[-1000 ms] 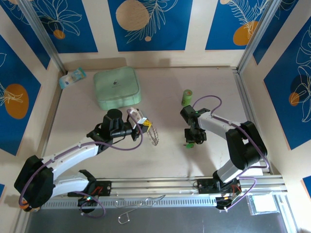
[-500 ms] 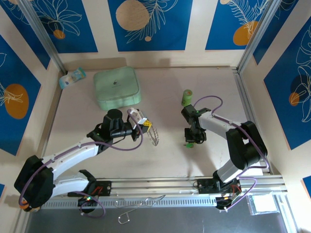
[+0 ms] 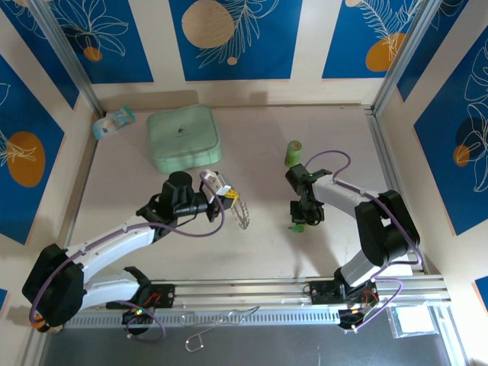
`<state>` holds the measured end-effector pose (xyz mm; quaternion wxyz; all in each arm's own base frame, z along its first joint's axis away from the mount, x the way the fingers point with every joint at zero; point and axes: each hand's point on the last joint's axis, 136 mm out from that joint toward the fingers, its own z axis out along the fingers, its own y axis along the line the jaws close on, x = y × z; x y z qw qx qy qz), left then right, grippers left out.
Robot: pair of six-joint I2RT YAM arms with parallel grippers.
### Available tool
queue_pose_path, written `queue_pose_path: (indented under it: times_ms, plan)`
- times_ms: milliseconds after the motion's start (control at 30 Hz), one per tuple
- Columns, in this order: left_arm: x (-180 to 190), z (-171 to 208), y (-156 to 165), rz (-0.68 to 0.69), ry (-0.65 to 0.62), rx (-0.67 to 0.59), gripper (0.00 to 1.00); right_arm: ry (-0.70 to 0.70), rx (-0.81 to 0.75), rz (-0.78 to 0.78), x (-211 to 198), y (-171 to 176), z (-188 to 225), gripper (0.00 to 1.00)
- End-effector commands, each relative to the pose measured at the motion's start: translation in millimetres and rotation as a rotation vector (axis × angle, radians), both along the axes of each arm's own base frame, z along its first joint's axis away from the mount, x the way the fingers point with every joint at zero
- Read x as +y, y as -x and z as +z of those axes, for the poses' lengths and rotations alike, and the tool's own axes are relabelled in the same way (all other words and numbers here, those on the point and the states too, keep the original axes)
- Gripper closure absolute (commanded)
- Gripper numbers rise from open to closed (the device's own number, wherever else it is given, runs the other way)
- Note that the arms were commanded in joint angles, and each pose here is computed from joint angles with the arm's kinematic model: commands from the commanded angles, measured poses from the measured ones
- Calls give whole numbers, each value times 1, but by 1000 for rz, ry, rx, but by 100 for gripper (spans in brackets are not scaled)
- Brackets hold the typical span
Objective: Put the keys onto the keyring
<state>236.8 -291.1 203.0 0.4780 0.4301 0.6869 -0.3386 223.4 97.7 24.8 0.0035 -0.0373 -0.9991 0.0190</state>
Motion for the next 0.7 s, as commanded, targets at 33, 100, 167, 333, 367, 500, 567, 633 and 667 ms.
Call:
queue_pose_path:
  times_ms: [33,100,167,333,367,500,567,633,667]
  plan:
    - [-6,12,8,-47,24,-41,100,-12,36,-17,0,7,0,86]
    - [-7,12,8,-50,24,-41,100,-10,38,-19,0,8,0,87]
    - [-6,12,8,-50,24,-41,100,-6,40,-19,-1,8,0,88]
    - [-7,12,9,-52,23,-42,100,-1,48,-18,-2,8,-1,89]
    - [-7,12,9,-52,25,-43,100,-1,50,-18,-2,8,-1,88]
    - [-6,11,9,-52,23,-41,100,-1,53,-18,-2,9,-2,88]
    - [-6,11,9,-53,23,-41,100,-1,55,-18,-2,9,-2,88]
    - [-6,12,9,-52,24,-42,100,0,57,-18,-2,9,-2,88]
    - [-7,11,9,-53,24,-42,100,2,61,-18,-3,10,-3,88]
